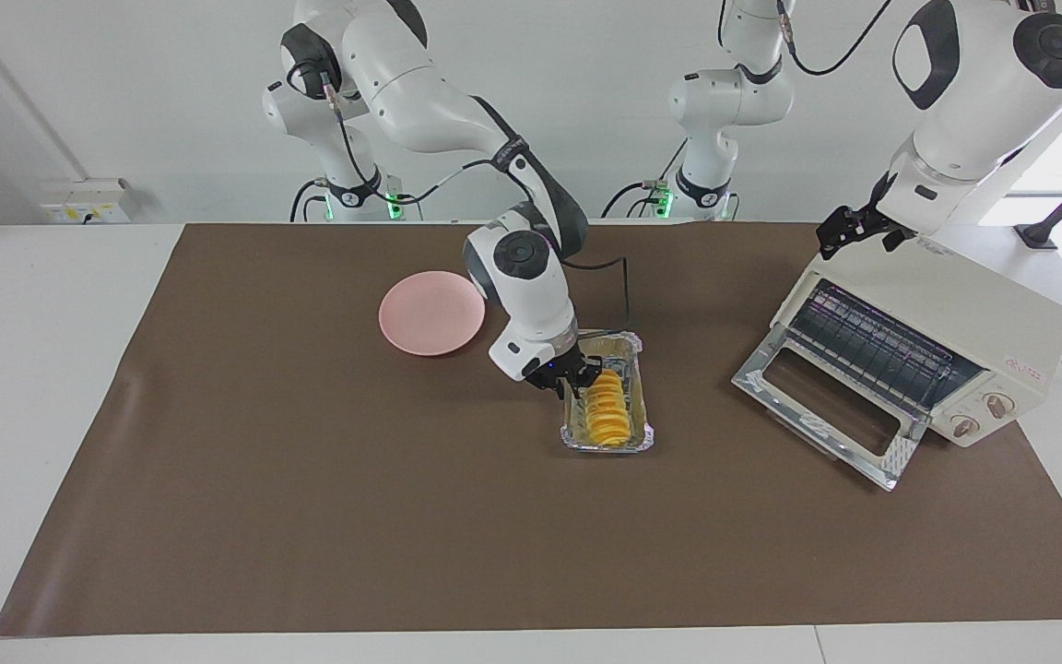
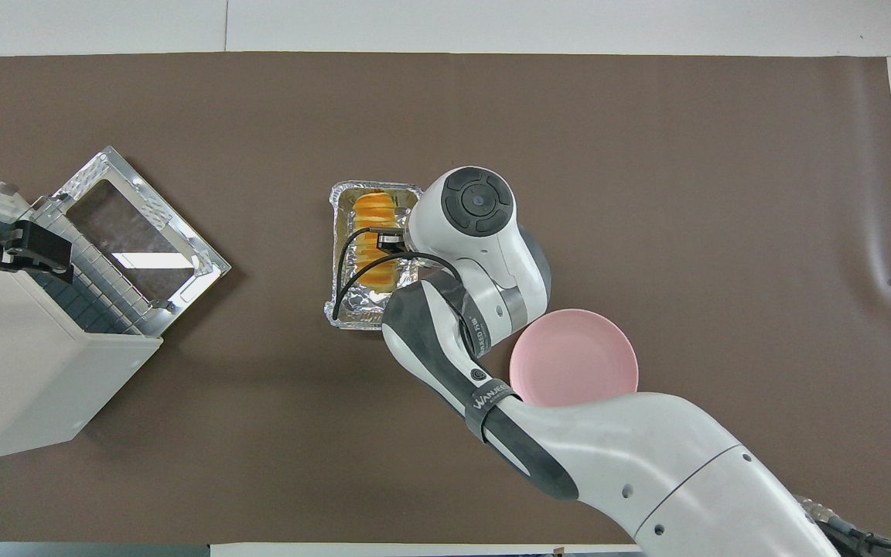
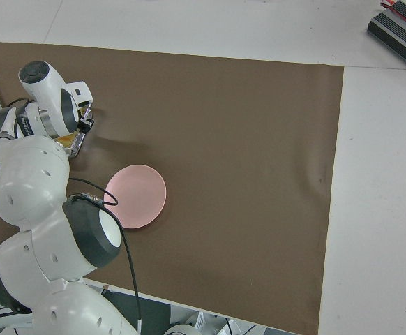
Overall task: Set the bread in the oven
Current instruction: 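Grasp the foil tray rim with the left gripper while the right gripper withdraws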
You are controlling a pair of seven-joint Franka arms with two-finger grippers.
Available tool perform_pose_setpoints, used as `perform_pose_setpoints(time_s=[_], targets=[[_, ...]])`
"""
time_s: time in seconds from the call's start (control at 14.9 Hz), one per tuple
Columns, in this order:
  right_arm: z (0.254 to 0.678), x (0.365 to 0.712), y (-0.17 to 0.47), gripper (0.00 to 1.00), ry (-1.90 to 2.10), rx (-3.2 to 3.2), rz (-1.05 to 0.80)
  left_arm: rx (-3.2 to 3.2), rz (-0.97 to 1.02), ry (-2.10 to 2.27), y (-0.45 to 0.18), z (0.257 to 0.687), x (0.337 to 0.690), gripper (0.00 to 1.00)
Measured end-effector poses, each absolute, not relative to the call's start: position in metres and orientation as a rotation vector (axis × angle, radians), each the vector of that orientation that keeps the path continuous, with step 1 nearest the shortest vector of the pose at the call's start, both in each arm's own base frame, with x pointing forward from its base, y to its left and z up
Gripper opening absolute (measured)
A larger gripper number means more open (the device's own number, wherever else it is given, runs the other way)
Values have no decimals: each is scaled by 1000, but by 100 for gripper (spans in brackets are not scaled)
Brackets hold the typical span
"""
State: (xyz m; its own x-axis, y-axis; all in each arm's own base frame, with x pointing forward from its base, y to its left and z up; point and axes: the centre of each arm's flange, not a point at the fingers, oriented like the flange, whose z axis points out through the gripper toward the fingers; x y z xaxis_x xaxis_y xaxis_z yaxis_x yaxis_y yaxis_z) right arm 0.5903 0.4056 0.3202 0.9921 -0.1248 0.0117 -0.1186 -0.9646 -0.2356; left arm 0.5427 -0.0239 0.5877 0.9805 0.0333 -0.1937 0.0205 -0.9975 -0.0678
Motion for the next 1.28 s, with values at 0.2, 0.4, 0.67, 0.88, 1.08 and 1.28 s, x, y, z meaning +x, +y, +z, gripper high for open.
perform_pose_setpoints(time_s=[0.2, 0.4, 0.67, 0.88, 1.08, 1.28], targets=[[339, 599, 393, 68, 207, -2885, -68, -3061, 301, -35, -26, 588, 543, 100], [385, 619, 351, 98, 284, -2867, -108, -3064, 262, 4, -49, 589, 544, 100], [457, 643, 242, 100, 381, -2875, -117, -3121, 22, 61, -122, 590, 553, 100], [489, 649, 156, 100, 245, -2919, -108, -3215, -67, 17, -185, 578, 549, 100], [503, 643, 102, 100, 109, -2950, -46, -3262, 26, 95, -241, 543, 553, 100], [515, 637, 59, 100, -85, -2971, -33, -3243, 100, 177, -298, 486, 564, 100]])
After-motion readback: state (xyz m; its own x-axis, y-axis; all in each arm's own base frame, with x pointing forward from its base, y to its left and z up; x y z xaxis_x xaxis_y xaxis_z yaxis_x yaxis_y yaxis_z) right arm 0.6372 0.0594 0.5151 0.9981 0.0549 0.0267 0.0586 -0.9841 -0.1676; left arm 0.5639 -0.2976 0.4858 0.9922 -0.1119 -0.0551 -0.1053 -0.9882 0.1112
